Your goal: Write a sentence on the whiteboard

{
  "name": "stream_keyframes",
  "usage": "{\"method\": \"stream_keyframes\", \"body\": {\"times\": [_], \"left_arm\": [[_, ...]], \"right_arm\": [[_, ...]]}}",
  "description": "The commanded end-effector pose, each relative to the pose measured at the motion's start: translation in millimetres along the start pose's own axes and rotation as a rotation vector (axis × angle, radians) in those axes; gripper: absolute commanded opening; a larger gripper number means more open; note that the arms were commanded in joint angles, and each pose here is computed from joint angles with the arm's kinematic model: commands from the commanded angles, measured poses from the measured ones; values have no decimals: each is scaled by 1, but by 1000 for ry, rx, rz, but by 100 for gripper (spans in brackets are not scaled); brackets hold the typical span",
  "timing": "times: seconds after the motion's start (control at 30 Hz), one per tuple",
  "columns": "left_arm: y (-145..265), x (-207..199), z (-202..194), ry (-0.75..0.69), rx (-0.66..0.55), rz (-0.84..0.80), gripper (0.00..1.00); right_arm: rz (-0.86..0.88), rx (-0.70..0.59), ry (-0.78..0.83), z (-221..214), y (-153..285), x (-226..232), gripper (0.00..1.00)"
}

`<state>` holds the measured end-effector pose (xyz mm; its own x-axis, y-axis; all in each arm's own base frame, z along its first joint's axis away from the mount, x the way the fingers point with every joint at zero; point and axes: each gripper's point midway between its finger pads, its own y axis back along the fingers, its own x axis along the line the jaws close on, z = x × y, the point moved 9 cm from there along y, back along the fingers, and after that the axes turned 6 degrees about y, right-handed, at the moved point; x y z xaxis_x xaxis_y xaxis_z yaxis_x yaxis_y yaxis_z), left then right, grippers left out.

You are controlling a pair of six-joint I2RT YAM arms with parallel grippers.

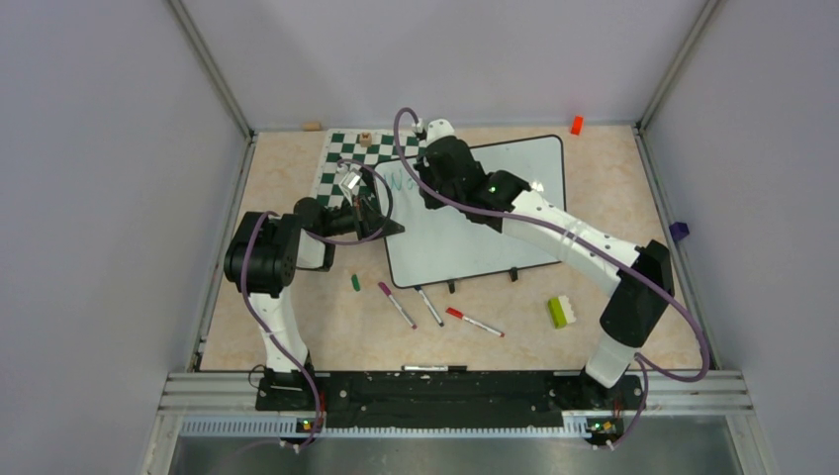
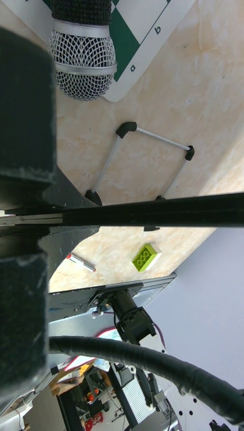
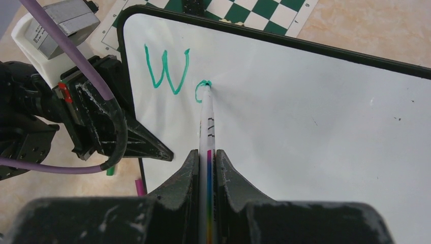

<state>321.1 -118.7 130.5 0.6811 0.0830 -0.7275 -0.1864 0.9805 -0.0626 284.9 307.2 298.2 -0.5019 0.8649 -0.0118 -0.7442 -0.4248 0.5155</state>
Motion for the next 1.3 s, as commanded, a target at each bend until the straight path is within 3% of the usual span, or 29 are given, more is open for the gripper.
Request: {"method": "stream_keyframes", "body": {"times": [0.0,0.33,0.67,1.27], "left_arm": [[1,-10,18,-197,-63,-13,0],[1,-9,18,-197,-64,-13,0],[1,-9,18,-195,-63,-13,0],[1,-9,18,-197,-63,-13,0]], "right_arm": [[-1,8,1,-6,7,-2,0],[-21,1,1,-8,16,-7,0],[67,-93,-17,20,37,-5,0],[-3,-101,-32,22,18,-15,0]]}}
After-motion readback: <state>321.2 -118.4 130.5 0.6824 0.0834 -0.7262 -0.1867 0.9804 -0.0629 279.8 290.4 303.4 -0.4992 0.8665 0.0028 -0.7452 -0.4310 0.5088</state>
